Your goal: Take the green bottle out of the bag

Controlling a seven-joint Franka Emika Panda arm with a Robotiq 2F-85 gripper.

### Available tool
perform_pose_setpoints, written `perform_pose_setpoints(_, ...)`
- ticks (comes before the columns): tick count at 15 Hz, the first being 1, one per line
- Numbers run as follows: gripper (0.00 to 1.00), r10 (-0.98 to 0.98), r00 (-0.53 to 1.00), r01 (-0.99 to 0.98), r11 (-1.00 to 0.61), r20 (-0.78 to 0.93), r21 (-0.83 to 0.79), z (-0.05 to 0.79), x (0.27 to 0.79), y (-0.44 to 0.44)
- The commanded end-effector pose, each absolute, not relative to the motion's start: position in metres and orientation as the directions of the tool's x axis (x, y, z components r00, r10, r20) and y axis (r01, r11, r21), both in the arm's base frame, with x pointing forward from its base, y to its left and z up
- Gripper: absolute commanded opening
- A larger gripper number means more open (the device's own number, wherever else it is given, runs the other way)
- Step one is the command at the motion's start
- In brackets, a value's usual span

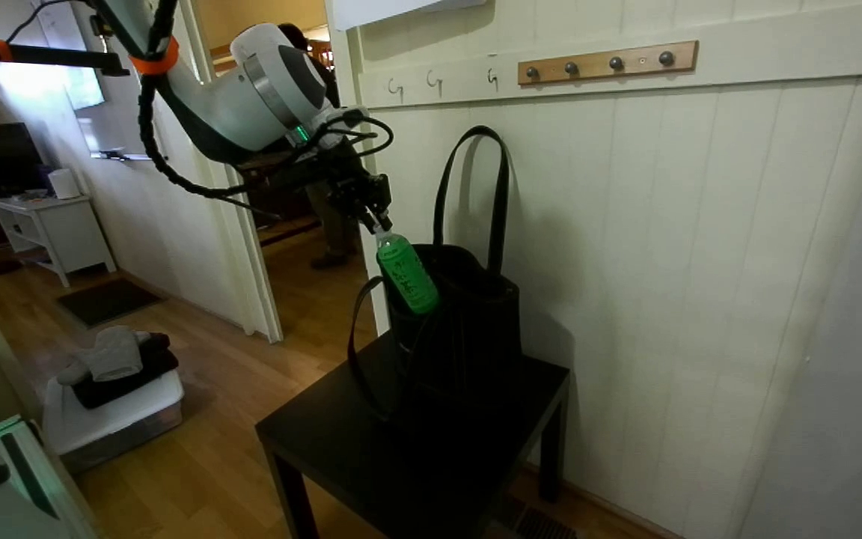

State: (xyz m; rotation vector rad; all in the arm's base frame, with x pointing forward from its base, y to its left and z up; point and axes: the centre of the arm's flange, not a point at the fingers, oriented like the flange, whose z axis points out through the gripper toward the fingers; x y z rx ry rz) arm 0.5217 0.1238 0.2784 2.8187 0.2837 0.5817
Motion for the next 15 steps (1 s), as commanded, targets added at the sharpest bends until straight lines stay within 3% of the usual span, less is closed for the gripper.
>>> perform_pose_setpoints(1,0.08,0.221,0.892,0.114,-0.954,0.395,0.277,0.288,0.497,0.120)
perform_pose_setpoints(15,0.08,0.262,0.916,0.240,-0.965,0.304,0.108,0.289,0.466,0.122)
